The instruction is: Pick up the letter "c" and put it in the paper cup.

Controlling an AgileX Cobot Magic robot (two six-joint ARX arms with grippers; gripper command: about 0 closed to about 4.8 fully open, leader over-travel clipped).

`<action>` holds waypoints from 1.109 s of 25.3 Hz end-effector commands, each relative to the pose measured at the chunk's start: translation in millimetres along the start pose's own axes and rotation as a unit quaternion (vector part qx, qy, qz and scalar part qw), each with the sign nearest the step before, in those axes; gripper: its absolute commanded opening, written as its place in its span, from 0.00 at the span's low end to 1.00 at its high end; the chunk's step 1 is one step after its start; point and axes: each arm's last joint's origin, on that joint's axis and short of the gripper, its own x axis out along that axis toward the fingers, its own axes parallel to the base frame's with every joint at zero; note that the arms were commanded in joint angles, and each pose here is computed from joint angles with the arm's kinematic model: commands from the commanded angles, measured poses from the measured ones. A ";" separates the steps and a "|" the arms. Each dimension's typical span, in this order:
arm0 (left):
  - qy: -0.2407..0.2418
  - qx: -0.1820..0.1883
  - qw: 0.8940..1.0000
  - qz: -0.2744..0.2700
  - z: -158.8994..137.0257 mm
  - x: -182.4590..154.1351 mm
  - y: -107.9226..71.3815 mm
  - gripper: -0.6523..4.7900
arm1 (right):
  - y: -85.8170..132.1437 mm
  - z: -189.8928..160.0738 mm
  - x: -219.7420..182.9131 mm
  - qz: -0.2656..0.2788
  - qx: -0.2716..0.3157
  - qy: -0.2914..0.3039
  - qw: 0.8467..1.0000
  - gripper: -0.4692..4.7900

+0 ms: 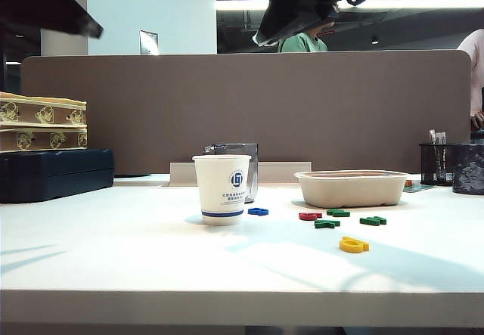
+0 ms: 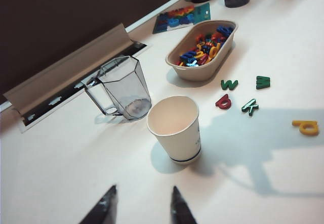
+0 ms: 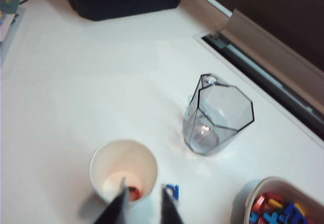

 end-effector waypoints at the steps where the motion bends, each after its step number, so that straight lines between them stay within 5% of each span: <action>1: 0.001 -0.002 1.000 0.002 1.3 -11.7 -1.7 0.34 | 0.9 -1.6 -8.3 -0.009 0.003 0.029 1.000 0.24; 6: 0.012 -0.004 1.000 0.003 -0.1 -24.9 -4.8 0.34 | 2.3 -2.4 -18.6 -0.011 0.005 0.048 0.999 0.13; 28: 0.058 -0.034 0.998 0.006 -16.6 -81.0 -22.5 0.32 | 9.3 9.7 -125.5 -0.116 0.000 0.050 0.992 0.09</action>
